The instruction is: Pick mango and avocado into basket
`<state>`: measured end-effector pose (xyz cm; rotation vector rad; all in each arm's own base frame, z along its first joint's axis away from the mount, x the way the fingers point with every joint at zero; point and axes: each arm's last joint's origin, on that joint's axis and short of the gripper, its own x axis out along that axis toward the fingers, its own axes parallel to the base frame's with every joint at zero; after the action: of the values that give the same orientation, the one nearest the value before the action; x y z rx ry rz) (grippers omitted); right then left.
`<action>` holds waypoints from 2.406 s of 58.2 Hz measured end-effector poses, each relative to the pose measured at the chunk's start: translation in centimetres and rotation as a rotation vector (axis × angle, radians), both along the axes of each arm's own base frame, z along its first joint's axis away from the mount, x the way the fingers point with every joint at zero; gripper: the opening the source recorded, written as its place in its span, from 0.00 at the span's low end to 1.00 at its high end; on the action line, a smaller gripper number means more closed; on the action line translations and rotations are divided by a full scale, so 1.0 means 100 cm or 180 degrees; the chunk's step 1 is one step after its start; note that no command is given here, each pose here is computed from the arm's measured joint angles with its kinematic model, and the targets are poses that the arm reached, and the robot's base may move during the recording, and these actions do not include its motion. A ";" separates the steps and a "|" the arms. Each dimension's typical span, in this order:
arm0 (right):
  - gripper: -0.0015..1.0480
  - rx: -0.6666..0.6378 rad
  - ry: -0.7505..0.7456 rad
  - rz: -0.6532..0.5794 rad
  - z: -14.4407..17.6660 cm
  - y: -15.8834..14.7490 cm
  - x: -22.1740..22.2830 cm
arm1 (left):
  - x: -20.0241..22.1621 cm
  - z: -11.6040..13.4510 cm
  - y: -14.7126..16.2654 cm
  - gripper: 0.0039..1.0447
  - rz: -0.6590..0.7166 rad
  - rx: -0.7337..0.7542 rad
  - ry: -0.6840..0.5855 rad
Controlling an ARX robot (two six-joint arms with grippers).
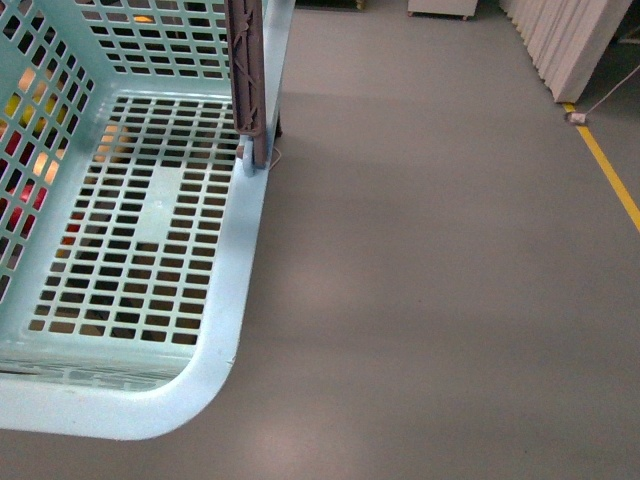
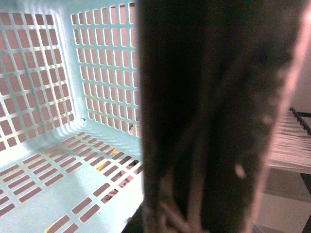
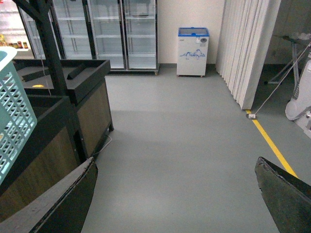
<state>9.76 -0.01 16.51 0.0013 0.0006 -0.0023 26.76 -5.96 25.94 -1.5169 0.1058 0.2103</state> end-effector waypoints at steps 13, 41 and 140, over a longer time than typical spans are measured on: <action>0.93 0.0000 0.0002 0.0004 0.000 0.000 0.000 | 0.000 0.000 0.000 0.05 -0.0009 0.0003 0.0006; 0.93 0.0000 0.0005 0.0010 0.000 0.000 0.000 | 0.000 -0.001 0.000 0.05 -0.0006 0.0002 0.0008; 0.93 0.0000 0.0001 0.0005 0.000 0.000 0.000 | 0.000 -0.001 0.001 0.05 -0.0001 0.0006 0.0008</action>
<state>9.76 0.00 16.50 0.0013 0.0010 -0.0008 26.78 -5.89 25.88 -1.5148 0.1078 0.2120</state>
